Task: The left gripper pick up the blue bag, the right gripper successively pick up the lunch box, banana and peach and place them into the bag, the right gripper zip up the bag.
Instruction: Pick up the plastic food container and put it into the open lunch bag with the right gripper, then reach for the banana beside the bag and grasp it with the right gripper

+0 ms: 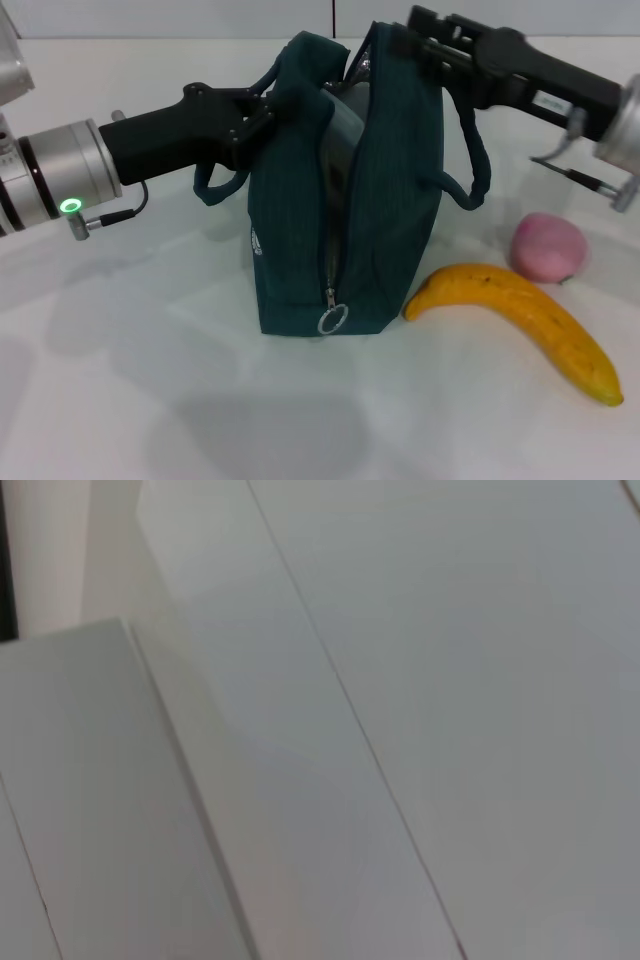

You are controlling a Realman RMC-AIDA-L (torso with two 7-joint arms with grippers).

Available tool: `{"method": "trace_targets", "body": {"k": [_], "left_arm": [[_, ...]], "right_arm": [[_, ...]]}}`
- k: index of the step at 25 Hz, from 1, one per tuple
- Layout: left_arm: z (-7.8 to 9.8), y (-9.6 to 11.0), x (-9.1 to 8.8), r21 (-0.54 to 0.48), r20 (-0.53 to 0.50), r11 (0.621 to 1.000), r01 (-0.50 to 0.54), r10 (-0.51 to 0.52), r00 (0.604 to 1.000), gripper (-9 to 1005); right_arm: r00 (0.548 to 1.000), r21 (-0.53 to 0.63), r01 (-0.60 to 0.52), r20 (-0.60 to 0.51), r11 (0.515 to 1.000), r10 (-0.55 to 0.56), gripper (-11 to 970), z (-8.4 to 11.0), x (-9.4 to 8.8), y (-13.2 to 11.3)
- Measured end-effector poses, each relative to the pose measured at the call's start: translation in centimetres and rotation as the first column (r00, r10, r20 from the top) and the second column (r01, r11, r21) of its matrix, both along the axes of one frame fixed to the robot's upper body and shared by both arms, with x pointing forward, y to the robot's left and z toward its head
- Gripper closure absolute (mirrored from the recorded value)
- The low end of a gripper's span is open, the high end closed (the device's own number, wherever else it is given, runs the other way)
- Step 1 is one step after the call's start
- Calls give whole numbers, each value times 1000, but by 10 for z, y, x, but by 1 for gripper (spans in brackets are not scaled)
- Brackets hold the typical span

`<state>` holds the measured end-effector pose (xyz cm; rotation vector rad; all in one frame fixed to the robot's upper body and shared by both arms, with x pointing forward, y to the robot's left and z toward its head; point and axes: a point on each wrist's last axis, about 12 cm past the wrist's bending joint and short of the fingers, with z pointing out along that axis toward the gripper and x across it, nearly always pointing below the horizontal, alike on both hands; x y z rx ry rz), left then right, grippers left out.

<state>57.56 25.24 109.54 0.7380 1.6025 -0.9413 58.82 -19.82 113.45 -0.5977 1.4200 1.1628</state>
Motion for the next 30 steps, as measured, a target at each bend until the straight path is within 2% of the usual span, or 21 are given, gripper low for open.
{"method": "trace_targets", "body": {"k": [1,2,3,4,6,10,11,16,21,27,29,30], "left_arm": [[0,0,0,0,0,1000,-1,1,1000,954],[0,1,0,0,-1,1000,-2,2,1000,954],[-1,2,-1,1,-2,1000,-4,4,1000,954],[-2,3,-2,1,-4,1000,-7,7,1000,954],[-3,6,-4,4,-10,1000,-15,15,1000,954],[-5,10,-6,11,-14,1000,-21,21,1000,954],[-5,10,-6,11,-13,1000,-21,21,1000,954],[-5,10,-5,15,-6,1000,-18,18,1000,953],[-4,9,-4,17,-3,1000,-14,14,1000,953],[-4,8,-4,16,-2,1000,-11,11,1000,953],[-3,7,-4,16,-2,1000,-10,10,1000,953],[-3,7,-4,16,-2,1000,-10,10,1000,953]], "right_arm": [[999,-46,-6,46,999,8,581,4,-6,-11],[999,-46,-6,46,999,8,535,4,-6,-11],[996,-117,-29,80,993,39,490,6,-15,-20],[996,-117,-29,80,993,39,444,6,-15,-20],[993,-210,-47,96,977,69,375,9,-25,-27],[996,-388,-44,50,920,69,281,12,-41,-47],[998,-444,-54,5,894,63,281,10,-43,-52],[994,-520,-80,-107,850,29,280,4,-40,-55],[992,-622,-107,-124,776,38,260,-3,-37,-42],[991,-717,-112,-134,688,21,237,4,-27,-34],[991,-745,-117,-135,657,23,116,7,-25,-30],[990,-763,-126,-140,635,29,117,9,-23,-25]]}}
